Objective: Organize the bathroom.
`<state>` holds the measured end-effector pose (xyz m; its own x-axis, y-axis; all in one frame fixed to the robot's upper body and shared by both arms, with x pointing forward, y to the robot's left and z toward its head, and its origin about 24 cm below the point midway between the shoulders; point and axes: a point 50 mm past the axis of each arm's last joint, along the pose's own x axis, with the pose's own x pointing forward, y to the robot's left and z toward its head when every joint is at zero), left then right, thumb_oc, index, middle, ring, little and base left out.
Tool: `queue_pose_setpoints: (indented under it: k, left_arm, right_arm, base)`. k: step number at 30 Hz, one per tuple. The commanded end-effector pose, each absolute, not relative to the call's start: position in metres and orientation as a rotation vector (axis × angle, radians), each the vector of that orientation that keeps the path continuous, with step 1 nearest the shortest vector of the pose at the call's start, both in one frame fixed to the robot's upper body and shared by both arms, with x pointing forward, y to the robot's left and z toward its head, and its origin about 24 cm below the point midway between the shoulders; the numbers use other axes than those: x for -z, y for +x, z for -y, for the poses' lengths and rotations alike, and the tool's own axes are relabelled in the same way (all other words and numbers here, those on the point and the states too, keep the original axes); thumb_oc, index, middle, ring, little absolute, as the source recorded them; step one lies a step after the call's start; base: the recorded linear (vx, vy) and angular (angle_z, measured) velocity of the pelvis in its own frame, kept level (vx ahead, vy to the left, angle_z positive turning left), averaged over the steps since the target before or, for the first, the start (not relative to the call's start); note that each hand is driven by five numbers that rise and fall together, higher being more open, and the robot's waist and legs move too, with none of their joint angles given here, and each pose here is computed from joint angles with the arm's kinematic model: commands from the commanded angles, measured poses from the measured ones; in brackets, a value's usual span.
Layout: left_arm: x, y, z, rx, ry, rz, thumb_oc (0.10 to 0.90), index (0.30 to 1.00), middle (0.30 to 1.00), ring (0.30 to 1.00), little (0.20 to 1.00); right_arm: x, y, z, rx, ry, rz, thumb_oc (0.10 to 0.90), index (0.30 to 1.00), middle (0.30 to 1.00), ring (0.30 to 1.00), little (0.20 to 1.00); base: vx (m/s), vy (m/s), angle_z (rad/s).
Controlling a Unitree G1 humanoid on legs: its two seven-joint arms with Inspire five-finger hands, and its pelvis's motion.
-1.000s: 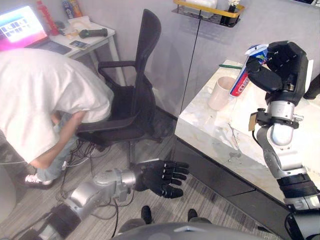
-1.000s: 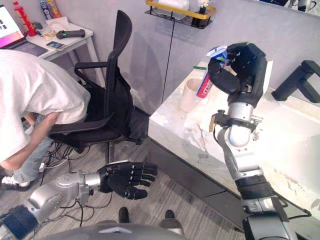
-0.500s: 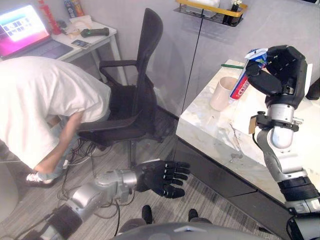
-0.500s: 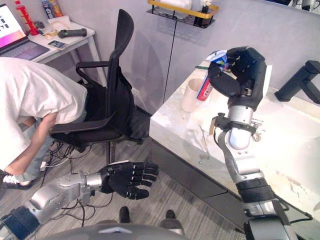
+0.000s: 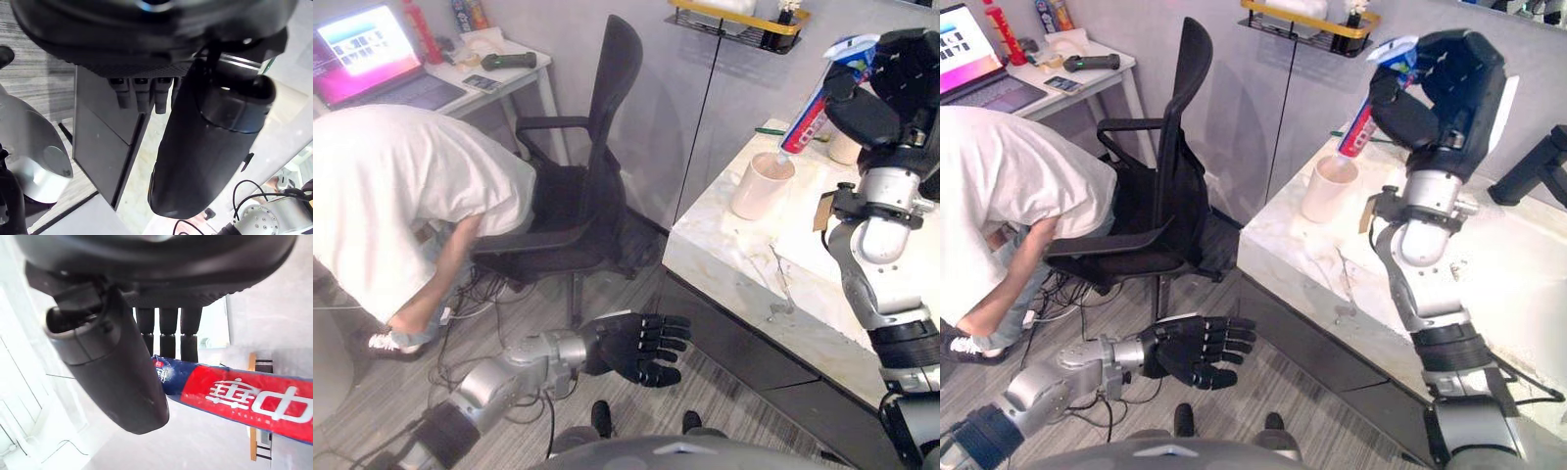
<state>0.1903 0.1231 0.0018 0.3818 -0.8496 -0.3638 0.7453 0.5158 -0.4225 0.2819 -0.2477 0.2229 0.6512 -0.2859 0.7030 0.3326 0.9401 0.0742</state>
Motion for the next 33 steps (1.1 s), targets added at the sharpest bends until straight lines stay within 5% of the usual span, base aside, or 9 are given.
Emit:
queue_pose_setpoints:
  k: [1, 33]
  left_arm:
    - [-0.018, 0.191, -0.105, 1.126, -0.287, -0.480, 0.800, 0.900, 0.900, 0.900, 0.900]
    - [-0.007, 0.171, -0.119, 1.110, -0.296, -0.576, 0.800, 0.900, 0.900, 0.900, 0.900]
  right_arm:
    - [-0.306, 0.260, 0.261, 0.370, -0.107, 1.176, 0.400, 0.300, 0.300, 0.300, 0.300]
    - [-0.254, 0.281, 0.268, 0.411, -0.118, 0.922, 0.400, 0.300, 0.300, 0.300, 0.300]
  base:
    - [0.05, -0.023, 0.03]
    - [0.05, -0.068, 0.03]
